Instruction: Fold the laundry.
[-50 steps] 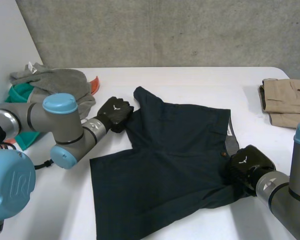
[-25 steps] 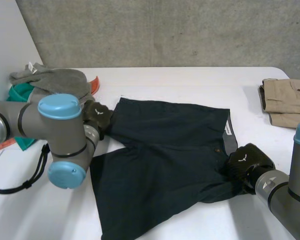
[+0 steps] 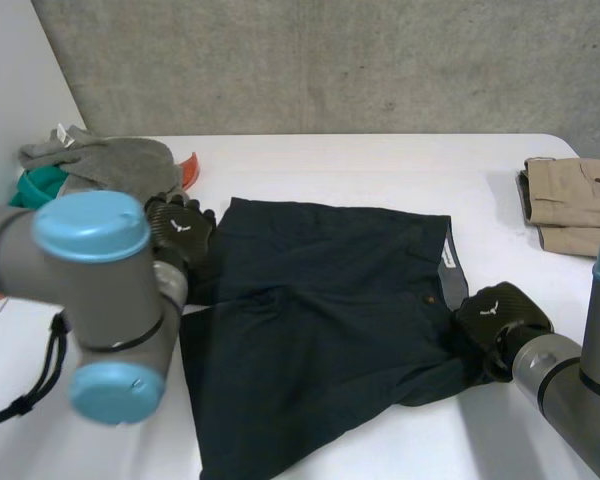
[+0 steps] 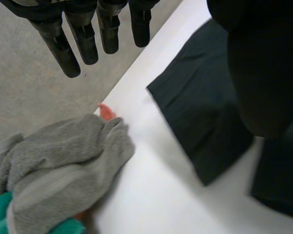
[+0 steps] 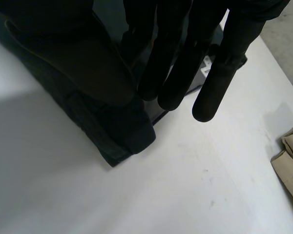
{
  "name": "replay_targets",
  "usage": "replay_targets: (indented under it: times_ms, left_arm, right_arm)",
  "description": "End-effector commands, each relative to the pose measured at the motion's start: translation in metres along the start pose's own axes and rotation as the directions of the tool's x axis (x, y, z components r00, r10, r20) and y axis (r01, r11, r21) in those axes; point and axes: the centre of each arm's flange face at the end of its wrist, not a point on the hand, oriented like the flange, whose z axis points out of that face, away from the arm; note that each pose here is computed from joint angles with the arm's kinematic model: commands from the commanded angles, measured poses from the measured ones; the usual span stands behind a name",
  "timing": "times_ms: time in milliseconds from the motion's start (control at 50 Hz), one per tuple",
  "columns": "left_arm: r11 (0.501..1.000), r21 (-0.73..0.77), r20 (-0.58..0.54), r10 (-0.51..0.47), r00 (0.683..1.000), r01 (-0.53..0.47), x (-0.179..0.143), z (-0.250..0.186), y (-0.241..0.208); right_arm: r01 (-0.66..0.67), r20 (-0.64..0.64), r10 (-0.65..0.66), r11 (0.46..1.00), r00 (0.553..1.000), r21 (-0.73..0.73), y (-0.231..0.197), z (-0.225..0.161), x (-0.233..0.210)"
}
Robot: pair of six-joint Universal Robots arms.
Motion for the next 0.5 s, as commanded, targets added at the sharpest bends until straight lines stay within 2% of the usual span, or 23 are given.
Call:
replay_targets:
  times_ms: [20,40,100,120,200,380,500]
  left_arm:
    - [0.982,-0.102,-0.227,-0.182,0.957,0.162,0.012,-0.078,0.006]
    - [0.968,-0.176,-0.287,-0.225,0.931,0.18,0.018,-0.095,0.013]
    - [0.932,-0.299,-0.349,-0.308,0.885,0.206,0.026,-0.117,0.025]
    - [0.899,-0.379,-0.368,-0.365,0.855,0.22,0.03,-0.128,0.033]
    - [0.85,-0.473,-0.38,-0.434,0.817,0.232,0.037,-0.143,0.047]
    - [0.884,-0.372,-0.387,-0.426,0.818,0.285,0.049,-0.126,0.047]
    - [0.889,-0.348,-0.352,-0.417,0.838,0.296,0.05,-0.116,0.046]
  right_arm:
    - [-0.132,-0.013,0.132,0.991,0.991,0.037,-0.009,0.002,0.006]
    - [-0.136,-0.013,0.137,0.99,0.99,0.037,-0.009,0.002,0.006]
    - [-0.148,-0.014,0.148,0.988,0.989,0.04,-0.009,0.003,0.007]
    - [-0.151,-0.018,0.151,0.988,0.988,0.041,-0.009,0.004,0.008]
    - [-0.169,-0.047,0.173,0.983,0.984,0.072,-0.012,0.006,0.014]
    - [-0.19,-0.06,0.195,0.978,0.979,0.086,-0.013,0.004,0.017]
    - [-0.185,-0.083,0.196,0.975,0.977,0.123,-0.021,-0.007,0.022]
